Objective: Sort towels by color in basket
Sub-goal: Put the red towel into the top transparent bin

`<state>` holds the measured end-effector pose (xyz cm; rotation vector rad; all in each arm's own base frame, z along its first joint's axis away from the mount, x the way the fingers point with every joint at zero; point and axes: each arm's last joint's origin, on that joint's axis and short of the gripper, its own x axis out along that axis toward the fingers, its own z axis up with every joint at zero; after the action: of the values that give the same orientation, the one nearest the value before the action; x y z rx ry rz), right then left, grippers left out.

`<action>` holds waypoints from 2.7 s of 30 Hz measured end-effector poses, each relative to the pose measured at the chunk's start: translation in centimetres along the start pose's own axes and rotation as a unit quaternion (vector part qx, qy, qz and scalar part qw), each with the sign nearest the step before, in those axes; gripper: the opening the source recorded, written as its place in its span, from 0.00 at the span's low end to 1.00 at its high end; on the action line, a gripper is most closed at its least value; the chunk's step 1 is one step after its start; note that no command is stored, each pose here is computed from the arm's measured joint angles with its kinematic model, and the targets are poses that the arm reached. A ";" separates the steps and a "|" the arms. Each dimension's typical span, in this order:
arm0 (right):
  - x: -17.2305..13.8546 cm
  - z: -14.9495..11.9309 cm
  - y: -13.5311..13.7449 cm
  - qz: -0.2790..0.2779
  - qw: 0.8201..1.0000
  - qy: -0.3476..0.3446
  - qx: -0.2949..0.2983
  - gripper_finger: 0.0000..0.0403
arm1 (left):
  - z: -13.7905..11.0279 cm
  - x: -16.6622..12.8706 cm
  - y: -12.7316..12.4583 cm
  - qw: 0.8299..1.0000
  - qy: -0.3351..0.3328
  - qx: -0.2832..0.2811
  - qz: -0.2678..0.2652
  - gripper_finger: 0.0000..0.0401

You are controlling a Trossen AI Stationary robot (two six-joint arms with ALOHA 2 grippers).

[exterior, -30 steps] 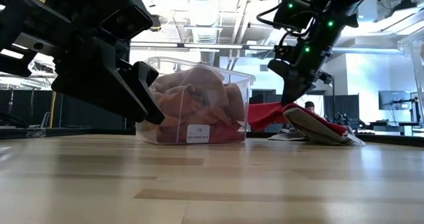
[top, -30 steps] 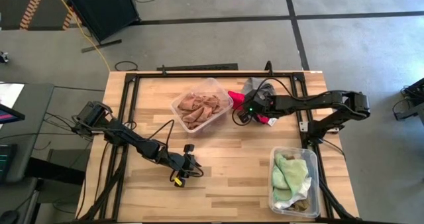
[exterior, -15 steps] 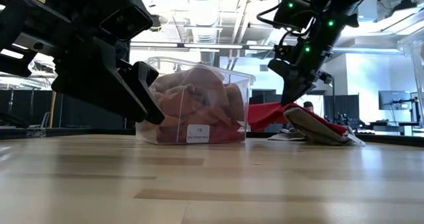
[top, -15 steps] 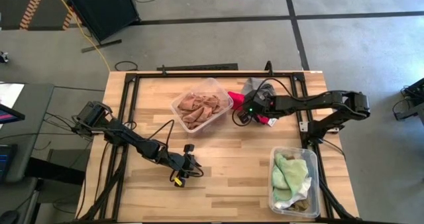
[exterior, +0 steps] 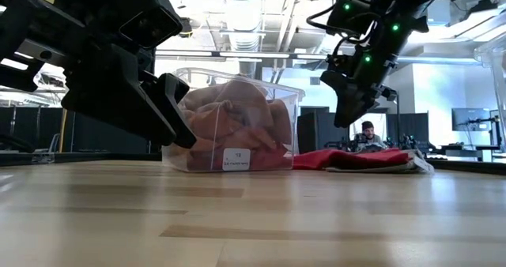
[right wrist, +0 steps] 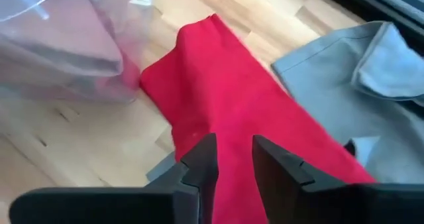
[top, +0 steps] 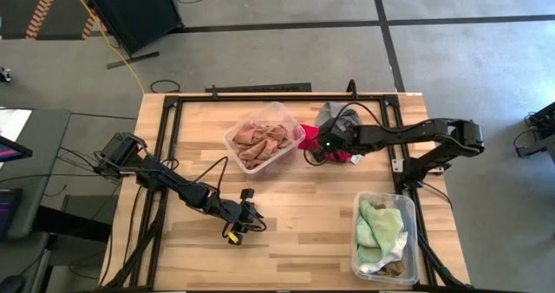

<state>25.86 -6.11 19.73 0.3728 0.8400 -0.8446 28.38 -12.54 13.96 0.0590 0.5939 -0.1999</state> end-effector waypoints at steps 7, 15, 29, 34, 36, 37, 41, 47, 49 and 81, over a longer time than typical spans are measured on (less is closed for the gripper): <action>1.4 -1.5 1.5 0.012 0.998 0.044 -0.037 0.39 | 0.0 0.0 -0.1 1.000 0.000 0.000 -0.001 0.35; 3.4 -3.2 2.8 0.000 0.994 0.079 -0.078 0.58 | 0.0 0.0 -0.2 1.000 -0.003 -0.001 -0.003 0.35; 4.5 -2.6 1.4 -0.049 0.995 0.072 -0.050 0.46 | 0.1 0.0 -0.2 1.000 -0.004 0.004 -0.003 0.35; 4.7 -2.4 1.2 -0.050 0.995 0.071 -0.043 0.30 | 0.1 0.0 -0.2 1.000 -0.004 0.004 -0.003 0.35; 4.7 -2.3 1.1 -0.051 0.995 0.072 -0.042 0.24 | 0.1 0.0 -0.2 1.000 -0.004 0.004 -0.003 0.35; 4.7 -2.3 1.1 -0.051 0.995 0.072 -0.041 0.22 | 0.1 0.0 -0.2 1.000 -0.004 0.004 -0.003 0.35; 4.7 -2.3 1.1 -0.051 0.995 0.072 -0.041 0.10 | 0.1 0.0 -0.2 1.000 -0.004 0.004 -0.003 0.35; 4.7 -2.3 1.1 -0.051 0.995 0.073 -0.042 0.04 | 0.1 0.0 -0.2 1.000 -0.004 0.004 -0.003 0.35; 4.6 -2.3 1.0 -0.051 0.995 0.072 -0.041 0.04 | 0.1 0.0 -0.2 1.000 -0.004 0.003 -0.003 0.35; -12.1 5.2 2.8 0.031 0.917 -0.389 -0.080 0.04 | 0.0 0.0 -0.2 1.000 0.001 0.001 -0.002 0.35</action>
<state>26.09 -1.34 32.33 -0.0948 0.1465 -0.7681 28.30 -12.69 13.95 0.0593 0.5959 -0.2043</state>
